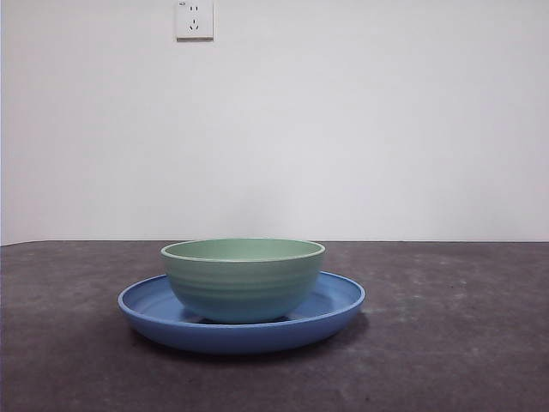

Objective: Place the green bowl on the blue plate

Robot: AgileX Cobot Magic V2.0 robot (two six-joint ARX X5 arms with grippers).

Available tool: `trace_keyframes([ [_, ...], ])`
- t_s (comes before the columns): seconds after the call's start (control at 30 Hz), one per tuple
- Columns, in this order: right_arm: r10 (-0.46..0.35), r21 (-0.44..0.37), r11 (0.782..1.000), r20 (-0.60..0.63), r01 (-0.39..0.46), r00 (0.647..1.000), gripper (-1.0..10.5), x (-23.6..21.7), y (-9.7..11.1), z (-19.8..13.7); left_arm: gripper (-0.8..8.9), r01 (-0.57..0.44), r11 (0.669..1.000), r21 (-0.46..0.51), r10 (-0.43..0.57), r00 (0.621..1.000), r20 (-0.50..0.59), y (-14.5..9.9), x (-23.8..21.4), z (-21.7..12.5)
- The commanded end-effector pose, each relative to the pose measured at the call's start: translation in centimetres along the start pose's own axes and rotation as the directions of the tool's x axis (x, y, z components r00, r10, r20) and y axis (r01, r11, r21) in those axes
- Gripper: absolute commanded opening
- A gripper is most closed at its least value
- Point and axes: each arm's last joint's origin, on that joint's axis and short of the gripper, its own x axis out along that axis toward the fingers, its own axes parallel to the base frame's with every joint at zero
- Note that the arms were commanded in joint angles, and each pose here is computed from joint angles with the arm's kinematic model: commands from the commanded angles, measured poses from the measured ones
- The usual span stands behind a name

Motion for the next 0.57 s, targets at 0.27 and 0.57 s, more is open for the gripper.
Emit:
trace_keyframes([
  [0.27, 0.006, -0.017, 1.000, 0.013, -0.006, 1.000, 0.2, -0.34, 0.17, 0.21, 0.19, -0.009, 1.000, 0.004, 0.009, 0.999, -0.031, 0.10, 0.19, -0.78],
  [0.57, 0.006, -0.017, 1.000, 0.012, -0.006, 1.000, 0.2, -0.34, 0.17, 0.21, 0.19, -0.009, 1.000, 0.005, 0.009, 1.000, -0.026, 0.10, 0.19, -0.72],
])
